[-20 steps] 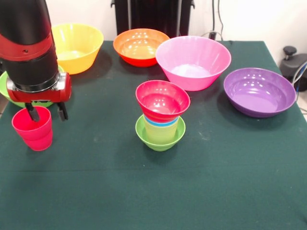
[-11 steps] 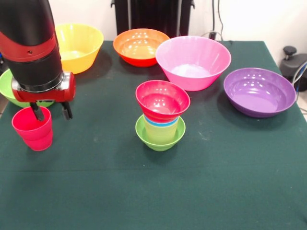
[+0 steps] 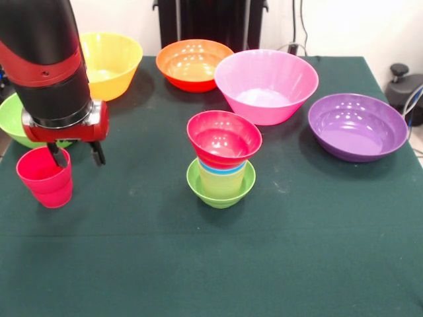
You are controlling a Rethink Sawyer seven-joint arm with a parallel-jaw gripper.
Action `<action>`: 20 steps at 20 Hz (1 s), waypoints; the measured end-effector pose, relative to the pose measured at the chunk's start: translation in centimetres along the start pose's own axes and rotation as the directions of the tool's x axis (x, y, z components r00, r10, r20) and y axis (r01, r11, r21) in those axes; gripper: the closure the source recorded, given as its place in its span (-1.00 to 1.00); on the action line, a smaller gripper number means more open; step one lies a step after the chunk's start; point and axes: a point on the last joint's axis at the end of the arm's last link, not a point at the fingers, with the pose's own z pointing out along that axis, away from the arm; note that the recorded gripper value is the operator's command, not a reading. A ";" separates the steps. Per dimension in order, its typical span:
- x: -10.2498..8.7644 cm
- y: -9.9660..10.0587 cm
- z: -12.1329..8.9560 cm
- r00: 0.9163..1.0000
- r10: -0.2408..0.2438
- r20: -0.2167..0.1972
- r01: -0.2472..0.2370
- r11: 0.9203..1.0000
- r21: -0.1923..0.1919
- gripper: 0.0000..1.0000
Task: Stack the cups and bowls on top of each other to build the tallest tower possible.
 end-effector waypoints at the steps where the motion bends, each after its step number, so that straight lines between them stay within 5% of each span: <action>1: 0.0 0.0 0.0 1.000 0.000 0.004 0.000 1.000 0.002 -1.00; 20: -0.7 -0.8 0.1 0.997 0.008 0.073 -0.010 1.000 0.026 -1.00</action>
